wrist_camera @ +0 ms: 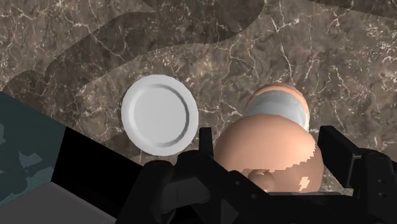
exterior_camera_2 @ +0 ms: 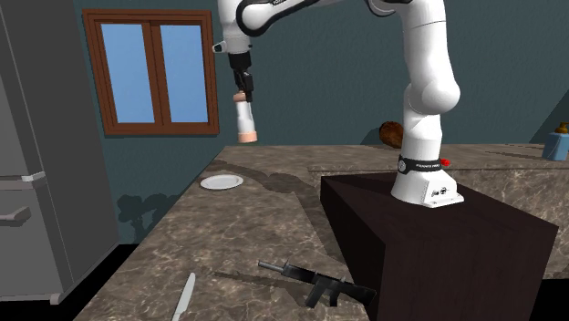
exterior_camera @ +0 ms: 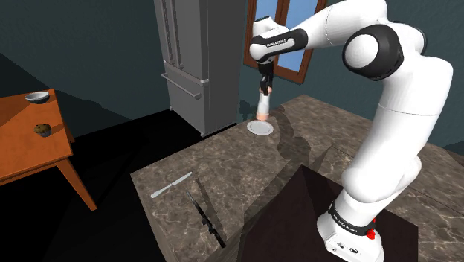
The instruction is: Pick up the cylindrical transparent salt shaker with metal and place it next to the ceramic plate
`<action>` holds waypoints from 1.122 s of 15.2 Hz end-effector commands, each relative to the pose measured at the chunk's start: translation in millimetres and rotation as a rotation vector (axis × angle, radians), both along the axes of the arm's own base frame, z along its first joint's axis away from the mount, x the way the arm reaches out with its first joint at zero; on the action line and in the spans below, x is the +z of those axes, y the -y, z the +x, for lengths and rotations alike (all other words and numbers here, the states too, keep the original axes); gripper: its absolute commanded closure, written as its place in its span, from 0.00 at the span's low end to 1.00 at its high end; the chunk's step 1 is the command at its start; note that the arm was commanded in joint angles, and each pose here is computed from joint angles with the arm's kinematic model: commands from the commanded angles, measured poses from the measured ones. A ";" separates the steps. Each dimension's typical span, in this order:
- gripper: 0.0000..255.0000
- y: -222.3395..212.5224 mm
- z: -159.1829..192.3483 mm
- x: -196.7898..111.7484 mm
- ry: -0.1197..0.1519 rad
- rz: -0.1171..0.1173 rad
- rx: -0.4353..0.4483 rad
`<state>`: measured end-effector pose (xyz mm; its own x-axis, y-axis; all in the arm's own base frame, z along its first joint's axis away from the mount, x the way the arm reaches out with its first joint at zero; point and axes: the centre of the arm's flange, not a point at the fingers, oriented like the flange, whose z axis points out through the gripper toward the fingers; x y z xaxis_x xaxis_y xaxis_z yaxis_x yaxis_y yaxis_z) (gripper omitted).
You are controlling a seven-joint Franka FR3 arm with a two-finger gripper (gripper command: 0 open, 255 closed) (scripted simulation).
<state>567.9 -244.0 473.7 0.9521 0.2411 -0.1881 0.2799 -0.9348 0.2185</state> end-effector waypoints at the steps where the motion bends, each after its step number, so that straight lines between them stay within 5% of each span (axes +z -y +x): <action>1: 1.00 7.9 0.9 -8.3 0.000 0.000 0.002; 17: 1.00 7.9 0.9 -92.7 0.000 0.000 0.002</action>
<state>568.8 -252.4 386.6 0.9516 0.2425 -0.1886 0.2814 -0.9344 0.2185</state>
